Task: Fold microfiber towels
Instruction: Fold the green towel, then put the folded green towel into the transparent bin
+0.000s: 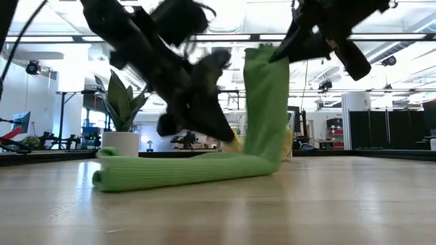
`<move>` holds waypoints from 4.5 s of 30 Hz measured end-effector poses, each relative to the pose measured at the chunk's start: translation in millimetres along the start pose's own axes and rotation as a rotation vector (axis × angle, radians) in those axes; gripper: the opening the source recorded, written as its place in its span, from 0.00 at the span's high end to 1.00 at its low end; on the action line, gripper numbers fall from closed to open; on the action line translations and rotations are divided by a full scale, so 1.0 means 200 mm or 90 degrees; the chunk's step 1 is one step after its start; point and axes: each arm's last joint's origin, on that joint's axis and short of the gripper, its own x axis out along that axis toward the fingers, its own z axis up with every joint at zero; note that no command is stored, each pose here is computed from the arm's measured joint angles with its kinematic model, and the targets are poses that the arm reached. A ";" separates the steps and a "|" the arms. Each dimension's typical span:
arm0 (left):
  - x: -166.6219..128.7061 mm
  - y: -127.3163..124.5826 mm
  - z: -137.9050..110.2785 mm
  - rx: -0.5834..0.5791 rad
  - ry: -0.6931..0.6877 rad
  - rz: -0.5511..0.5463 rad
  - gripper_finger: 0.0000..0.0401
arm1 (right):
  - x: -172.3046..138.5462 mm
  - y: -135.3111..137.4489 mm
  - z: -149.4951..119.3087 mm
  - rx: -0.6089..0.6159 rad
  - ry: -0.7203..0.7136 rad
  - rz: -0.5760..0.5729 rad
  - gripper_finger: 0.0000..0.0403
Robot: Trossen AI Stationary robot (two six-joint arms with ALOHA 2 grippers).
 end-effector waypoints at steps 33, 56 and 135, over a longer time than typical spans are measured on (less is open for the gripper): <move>-0.56 0.15 -0.06 0.002 -0.120 -0.033 0.99 | 0.19 0.56 -0.40 -0.171 0.045 0.069 0.96; -0.59 0.17 -0.08 0.002 -0.142 -0.063 0.98 | 0.32 0.55 -0.48 -0.188 0.117 0.064 0.96; -0.33 -0.20 -0.42 -0.054 0.243 -0.462 0.98 | 0.08 0.28 -0.22 0.014 0.383 0.162 0.64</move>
